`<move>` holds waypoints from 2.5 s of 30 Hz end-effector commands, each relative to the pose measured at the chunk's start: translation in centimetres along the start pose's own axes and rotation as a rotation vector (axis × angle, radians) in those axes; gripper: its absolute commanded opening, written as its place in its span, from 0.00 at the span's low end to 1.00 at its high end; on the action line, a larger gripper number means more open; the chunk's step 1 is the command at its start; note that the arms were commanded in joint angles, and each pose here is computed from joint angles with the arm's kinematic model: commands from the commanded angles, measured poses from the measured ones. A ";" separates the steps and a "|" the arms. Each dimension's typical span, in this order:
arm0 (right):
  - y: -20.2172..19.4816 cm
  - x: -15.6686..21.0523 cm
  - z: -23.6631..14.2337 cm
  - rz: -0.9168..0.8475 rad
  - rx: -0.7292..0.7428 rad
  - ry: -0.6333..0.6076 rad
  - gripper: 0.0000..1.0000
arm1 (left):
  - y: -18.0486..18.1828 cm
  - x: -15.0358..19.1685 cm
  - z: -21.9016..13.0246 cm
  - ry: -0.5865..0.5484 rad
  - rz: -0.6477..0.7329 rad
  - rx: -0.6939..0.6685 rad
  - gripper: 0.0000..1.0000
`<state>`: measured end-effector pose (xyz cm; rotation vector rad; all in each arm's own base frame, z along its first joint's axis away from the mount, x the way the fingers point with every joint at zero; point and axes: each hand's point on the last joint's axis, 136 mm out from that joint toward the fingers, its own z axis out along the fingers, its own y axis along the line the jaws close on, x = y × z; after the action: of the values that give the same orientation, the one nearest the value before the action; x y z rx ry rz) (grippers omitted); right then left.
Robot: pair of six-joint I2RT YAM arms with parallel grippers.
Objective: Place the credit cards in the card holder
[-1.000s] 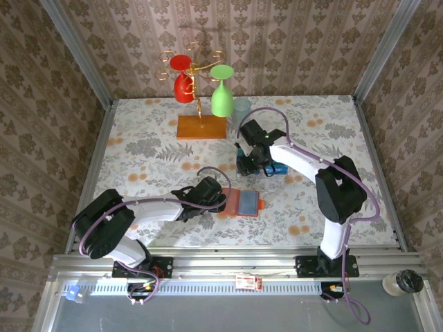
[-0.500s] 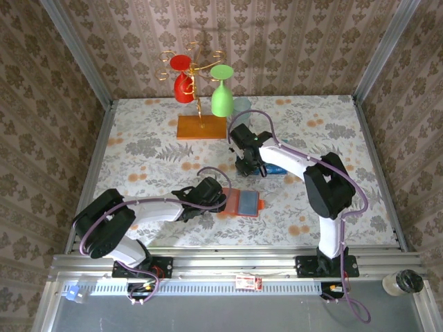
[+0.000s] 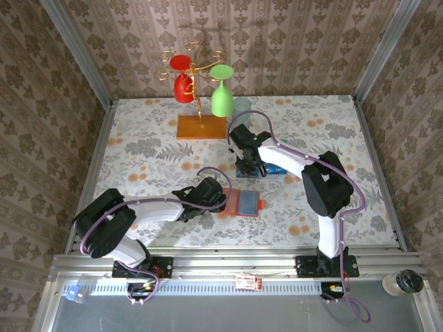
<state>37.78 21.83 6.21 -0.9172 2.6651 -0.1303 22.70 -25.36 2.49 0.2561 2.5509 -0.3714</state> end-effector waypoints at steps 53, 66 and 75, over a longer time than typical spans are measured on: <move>2.2 -0.6 -8.1 0.248 -0.336 -0.186 0.00 | 1.0 1.9 -0.5 0.020 -0.033 -0.037 0.73; 7.0 3.4 -7.3 0.632 -0.641 -0.215 0.00 | 1.3 2.2 -1.2 0.007 -0.029 -0.057 0.73; 8.5 4.8 -4.8 0.742 -0.710 -0.192 0.00 | 1.6 2.3 -1.7 0.003 -0.021 -0.065 0.73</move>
<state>27.10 24.14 6.74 -0.0598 2.7424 0.9395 20.96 -24.21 2.50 0.2204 2.5514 -0.3389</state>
